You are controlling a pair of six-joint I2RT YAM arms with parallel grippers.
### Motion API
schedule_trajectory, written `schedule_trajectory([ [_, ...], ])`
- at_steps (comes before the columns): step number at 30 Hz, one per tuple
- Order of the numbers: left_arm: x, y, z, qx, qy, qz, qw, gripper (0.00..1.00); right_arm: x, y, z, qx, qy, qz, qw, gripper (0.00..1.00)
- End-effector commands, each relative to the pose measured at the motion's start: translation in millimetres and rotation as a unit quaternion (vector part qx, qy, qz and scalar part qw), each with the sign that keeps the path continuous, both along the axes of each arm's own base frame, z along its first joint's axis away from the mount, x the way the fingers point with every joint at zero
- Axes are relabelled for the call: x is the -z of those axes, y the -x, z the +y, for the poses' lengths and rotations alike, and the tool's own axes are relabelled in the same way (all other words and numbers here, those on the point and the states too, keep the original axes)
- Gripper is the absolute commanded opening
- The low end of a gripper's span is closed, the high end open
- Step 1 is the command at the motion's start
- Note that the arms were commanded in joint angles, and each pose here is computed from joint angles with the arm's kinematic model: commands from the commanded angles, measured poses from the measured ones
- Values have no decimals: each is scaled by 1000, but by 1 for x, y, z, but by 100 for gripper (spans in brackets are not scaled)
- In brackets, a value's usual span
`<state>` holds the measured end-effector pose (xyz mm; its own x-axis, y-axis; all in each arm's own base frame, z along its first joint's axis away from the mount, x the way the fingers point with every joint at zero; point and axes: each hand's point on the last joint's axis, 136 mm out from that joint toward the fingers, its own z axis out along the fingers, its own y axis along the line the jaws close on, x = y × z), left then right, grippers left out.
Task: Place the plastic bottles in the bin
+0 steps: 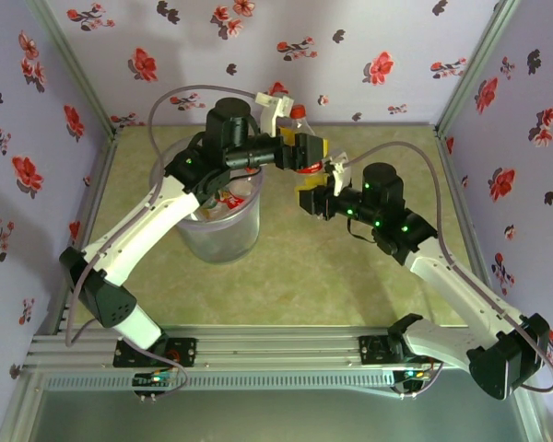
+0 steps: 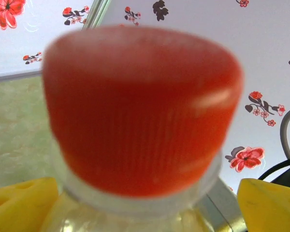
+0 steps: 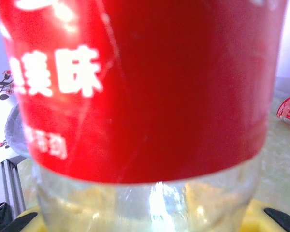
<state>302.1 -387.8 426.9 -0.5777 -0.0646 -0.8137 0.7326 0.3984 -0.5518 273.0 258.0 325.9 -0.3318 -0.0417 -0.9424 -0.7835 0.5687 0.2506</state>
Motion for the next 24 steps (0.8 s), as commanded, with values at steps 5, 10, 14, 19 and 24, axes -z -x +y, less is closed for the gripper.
schedule_trajectory([
  [5, -11, 9, -3, 17, 7, -17, 1000, 77, -34, -2, 0, 9, -32, -50, 998, 33],
  [10, -15, 8, -3, 16, 13, -22, 1000, 57, -33, -2, -1, 10, -30, -48, 998, 39],
  [14, -22, 7, -3, 15, 24, -30, 999, 50, -34, -3, -2, 13, -28, -49, 998, 58],
  [19, -34, -1, 4, 1, 37, -40, 998, 49, -37, -4, -11, 36, -14, -59, 998, 89],
  [24, -58, -20, 32, -41, 59, -64, 995, 47, -48, -2, -38, 88, -6, -72, 994, 92],
])
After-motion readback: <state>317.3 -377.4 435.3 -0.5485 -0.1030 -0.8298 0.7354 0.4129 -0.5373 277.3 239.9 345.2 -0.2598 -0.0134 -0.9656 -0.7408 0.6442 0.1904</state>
